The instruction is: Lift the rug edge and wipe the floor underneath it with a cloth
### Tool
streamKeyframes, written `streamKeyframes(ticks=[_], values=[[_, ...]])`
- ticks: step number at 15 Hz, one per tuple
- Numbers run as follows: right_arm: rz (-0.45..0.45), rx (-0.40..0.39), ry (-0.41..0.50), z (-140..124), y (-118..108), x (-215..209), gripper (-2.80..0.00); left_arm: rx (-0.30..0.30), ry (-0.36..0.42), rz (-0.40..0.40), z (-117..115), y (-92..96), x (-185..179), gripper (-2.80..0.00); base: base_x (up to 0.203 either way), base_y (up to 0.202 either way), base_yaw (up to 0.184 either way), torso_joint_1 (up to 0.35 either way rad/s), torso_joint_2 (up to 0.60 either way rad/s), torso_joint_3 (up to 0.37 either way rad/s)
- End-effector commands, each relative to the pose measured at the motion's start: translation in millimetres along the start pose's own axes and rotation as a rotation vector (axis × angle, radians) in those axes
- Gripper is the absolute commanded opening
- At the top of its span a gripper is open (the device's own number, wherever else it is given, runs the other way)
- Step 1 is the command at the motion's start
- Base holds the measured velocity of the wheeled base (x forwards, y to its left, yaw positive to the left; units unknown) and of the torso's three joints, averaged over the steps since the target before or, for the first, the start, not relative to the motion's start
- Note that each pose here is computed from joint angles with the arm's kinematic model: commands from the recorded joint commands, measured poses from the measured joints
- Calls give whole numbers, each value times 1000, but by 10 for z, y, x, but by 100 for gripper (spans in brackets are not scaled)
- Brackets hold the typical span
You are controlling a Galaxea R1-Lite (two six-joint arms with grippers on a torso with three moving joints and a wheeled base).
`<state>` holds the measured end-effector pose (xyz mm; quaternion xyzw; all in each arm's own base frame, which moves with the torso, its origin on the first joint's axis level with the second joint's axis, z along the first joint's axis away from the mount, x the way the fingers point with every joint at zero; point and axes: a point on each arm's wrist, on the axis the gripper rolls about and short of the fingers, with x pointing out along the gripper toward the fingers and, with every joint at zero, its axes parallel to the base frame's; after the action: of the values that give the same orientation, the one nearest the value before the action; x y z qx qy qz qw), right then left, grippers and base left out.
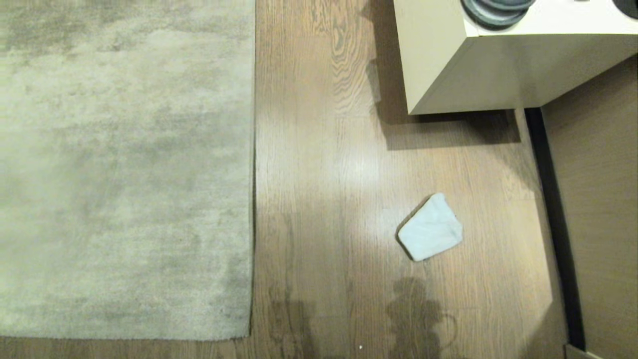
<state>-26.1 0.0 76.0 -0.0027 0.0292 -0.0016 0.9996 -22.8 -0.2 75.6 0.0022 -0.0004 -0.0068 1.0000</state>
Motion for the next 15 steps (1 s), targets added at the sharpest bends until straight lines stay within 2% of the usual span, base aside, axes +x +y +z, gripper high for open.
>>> streamKeyframes(ticks=[1, 15], values=[[0, -1, 2, 0, 0, 1, -280, 0, 1, 0, 1, 0, 1, -280, 0, 0, 0, 2, 2, 194], [0, -1, 1, 0, 0, 1, -280, -14, -1, 6, 3, 1, 1, -280, 0, 0, 0, 2, 2, 201]])
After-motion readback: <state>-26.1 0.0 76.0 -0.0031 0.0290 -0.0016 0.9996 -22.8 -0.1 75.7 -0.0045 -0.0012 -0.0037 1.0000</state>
